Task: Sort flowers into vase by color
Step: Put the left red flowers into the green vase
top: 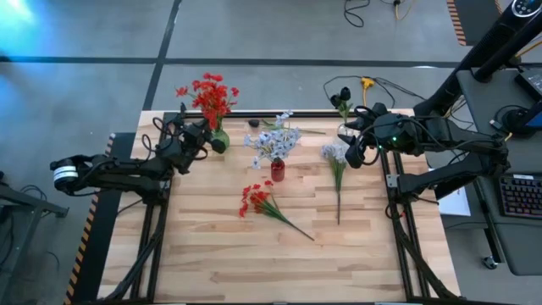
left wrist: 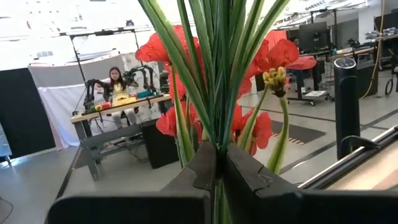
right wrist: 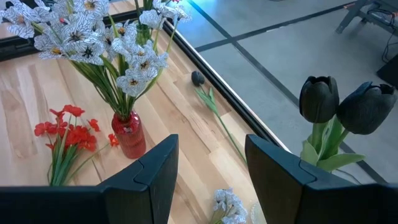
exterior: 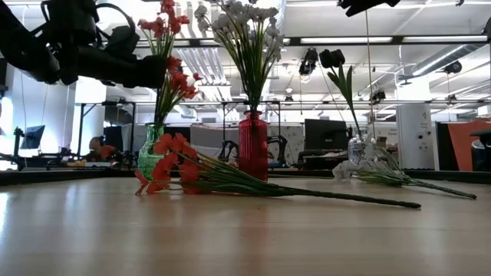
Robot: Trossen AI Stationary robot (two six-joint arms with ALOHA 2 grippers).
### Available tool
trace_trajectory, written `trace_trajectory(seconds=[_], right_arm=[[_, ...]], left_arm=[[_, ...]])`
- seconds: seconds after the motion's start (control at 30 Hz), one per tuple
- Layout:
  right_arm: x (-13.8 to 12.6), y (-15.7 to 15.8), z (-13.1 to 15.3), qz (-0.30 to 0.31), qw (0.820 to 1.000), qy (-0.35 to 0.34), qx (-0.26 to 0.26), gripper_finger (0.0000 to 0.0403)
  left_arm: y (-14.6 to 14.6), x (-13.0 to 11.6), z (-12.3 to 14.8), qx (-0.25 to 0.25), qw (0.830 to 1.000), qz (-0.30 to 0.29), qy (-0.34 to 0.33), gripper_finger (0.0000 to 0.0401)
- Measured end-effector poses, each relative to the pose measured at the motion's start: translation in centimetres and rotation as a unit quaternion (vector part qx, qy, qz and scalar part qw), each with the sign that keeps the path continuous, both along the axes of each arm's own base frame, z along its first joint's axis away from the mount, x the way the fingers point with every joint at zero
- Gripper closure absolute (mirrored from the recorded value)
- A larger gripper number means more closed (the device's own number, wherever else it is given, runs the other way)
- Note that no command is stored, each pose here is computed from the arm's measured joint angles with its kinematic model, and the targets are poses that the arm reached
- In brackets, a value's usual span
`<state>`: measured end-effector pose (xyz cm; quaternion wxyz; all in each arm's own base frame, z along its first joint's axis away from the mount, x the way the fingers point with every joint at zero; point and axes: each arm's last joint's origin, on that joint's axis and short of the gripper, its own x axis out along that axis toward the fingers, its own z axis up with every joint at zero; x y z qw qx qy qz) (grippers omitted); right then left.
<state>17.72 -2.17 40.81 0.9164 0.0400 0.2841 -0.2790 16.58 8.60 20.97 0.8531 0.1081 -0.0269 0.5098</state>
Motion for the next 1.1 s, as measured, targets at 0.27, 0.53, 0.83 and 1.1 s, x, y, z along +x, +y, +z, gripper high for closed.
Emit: trace_trajectory(seconds=[0.27, 0.53, 0.83, 1.1], right_arm=[[0.0, 0.0, 0.0, 0.000, 1.000, 0.000, 0.000, 0.0225], [0.0, 0.0, 0.0, 0.000, 1.000, 0.000, 0.000, 0.0225], [0.0, 0.0, 0.0, 0.000, 1.000, 0.000, 0.000, 0.0225], [0.0, 0.0, 0.0, 0.000, 1.000, 0.000, 0.000, 0.0225]], left_arm=[[0.1, -0.2, -0.1, -0.012, 0.999, 0.040, -0.010, 0.0353], [0.1, -0.2, -0.1, -0.014, 0.999, 0.036, -0.005, 0.0297], [-0.2, 0.1, -0.9, -0.047, 0.998, 0.034, 0.000, 0.0244], [-0.5, 0.2, -1.1, -0.057, 0.998, 0.035, -0.002, 0.0172]])
